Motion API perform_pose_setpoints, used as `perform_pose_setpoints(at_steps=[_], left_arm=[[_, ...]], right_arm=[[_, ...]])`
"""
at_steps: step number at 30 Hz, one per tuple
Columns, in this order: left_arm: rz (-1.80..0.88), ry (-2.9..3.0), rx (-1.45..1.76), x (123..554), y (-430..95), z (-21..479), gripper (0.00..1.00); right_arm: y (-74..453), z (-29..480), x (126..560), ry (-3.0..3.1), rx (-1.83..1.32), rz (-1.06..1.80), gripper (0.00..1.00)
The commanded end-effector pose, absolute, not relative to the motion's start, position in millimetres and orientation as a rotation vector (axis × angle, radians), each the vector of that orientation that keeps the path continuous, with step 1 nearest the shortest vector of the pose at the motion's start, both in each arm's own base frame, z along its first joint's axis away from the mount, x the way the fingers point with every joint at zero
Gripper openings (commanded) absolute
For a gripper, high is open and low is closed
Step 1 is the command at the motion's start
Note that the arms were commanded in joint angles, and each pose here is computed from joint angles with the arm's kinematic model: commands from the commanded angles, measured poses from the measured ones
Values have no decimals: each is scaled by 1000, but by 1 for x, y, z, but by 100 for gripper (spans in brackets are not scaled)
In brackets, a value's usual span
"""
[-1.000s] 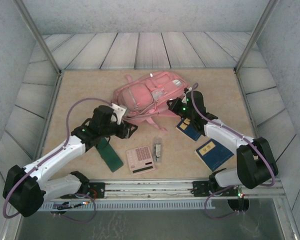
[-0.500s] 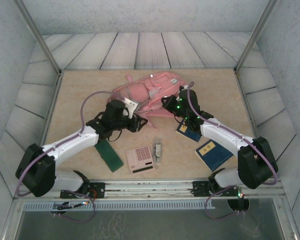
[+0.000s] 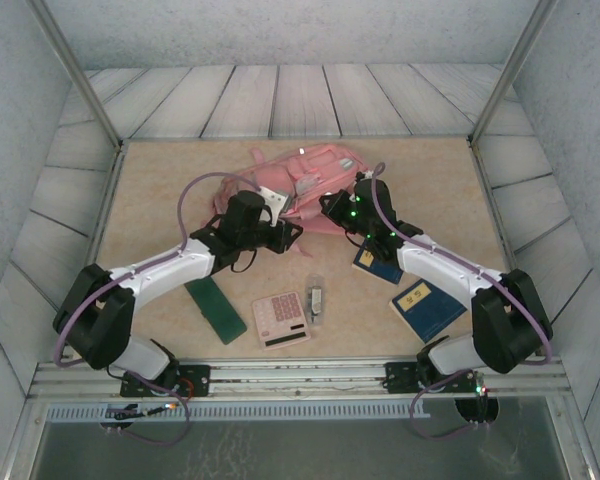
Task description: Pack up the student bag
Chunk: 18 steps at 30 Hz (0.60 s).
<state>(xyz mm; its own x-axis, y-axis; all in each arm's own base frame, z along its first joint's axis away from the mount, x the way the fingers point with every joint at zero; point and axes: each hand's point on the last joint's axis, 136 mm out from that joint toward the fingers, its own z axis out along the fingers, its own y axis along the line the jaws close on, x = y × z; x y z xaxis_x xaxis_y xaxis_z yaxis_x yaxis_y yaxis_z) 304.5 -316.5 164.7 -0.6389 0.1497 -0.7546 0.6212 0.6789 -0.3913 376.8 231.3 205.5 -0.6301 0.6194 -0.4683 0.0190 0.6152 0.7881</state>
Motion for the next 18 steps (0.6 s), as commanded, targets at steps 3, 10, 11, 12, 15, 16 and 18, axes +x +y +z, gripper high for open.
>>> perform_pose_setpoints(at_steps=[3,10,11,12,15,16,18], left_arm=[[-794,2126,545,323,-319,177,38],[-843,2108,551,326,-328,180,31],[-847,2110,547,326,-329,179,31],[-850,2111,543,326,-329,179,30],[-863,2107,542,326,-331,180,27],[-866,2106,538,326,-331,180,27],[-865,2105,530,327,-331,180,25]], right_arm=[[254,253,379,1958,419,1159,0],[259,254,378,1957,409,1178,0],[260,254,378,1958,409,1180,0],[260,253,377,1959,409,1180,0],[260,252,377,1961,410,1178,0],[259,252,377,1958,409,1179,0],[259,252,377,1959,410,1181,0]])
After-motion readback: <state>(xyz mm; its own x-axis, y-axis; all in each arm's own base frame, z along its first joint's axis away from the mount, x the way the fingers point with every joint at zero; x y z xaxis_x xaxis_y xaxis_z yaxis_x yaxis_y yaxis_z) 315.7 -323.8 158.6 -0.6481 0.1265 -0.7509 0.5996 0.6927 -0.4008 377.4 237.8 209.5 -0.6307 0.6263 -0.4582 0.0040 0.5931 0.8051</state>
